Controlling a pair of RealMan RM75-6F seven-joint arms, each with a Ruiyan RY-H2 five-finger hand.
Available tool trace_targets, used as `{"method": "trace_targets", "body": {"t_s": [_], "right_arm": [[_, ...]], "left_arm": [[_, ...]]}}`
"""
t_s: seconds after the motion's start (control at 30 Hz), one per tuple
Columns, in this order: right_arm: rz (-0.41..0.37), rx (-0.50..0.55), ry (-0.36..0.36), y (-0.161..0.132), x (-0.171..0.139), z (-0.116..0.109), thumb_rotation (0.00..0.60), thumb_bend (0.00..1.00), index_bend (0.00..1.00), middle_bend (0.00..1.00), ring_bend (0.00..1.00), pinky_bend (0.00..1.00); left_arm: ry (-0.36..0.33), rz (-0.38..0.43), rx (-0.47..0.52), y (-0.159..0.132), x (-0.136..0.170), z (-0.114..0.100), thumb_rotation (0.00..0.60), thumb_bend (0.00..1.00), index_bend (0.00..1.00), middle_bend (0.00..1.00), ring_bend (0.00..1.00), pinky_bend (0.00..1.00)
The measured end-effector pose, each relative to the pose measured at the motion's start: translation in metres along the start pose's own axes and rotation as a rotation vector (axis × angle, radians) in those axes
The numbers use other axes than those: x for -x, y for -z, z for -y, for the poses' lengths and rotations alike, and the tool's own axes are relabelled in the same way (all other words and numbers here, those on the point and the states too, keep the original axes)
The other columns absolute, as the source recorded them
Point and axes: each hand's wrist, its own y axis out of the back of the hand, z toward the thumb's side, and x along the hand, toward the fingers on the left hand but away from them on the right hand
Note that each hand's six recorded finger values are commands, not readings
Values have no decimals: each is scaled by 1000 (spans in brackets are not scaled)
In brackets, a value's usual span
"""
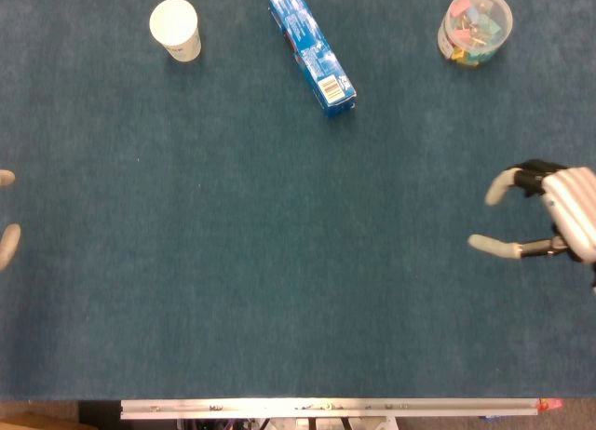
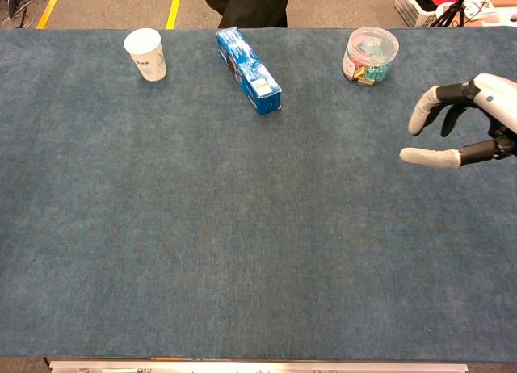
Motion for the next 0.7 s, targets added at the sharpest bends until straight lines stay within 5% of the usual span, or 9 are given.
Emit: {"method": "trace_targets", "body": {"t_s": [0.27,0.4,0.6,0.7], "right_arm": [[-83,214,-136,-35,37,26,349,0,544,665,536,542],[-120,315,-191,-54,54,37,347,0,681,748,629,673],[-164,468,-220,-75,75,48,168,0,956,970,888,981],[-186,510,-228,-85,87,55,104,0,994,999,972,1000]], "left_arm": [[-5,-12,-1,3,3,-2,600,280,326,341,316,272],[-9,-13,-2,2,3,-4,600,281,326,341,316,272],[-7,-12,-6,1,3,-3,600,280,326,341,316,272],[-9,-14,-7,1,2,-4,600,281,328,342,316,272]]}}
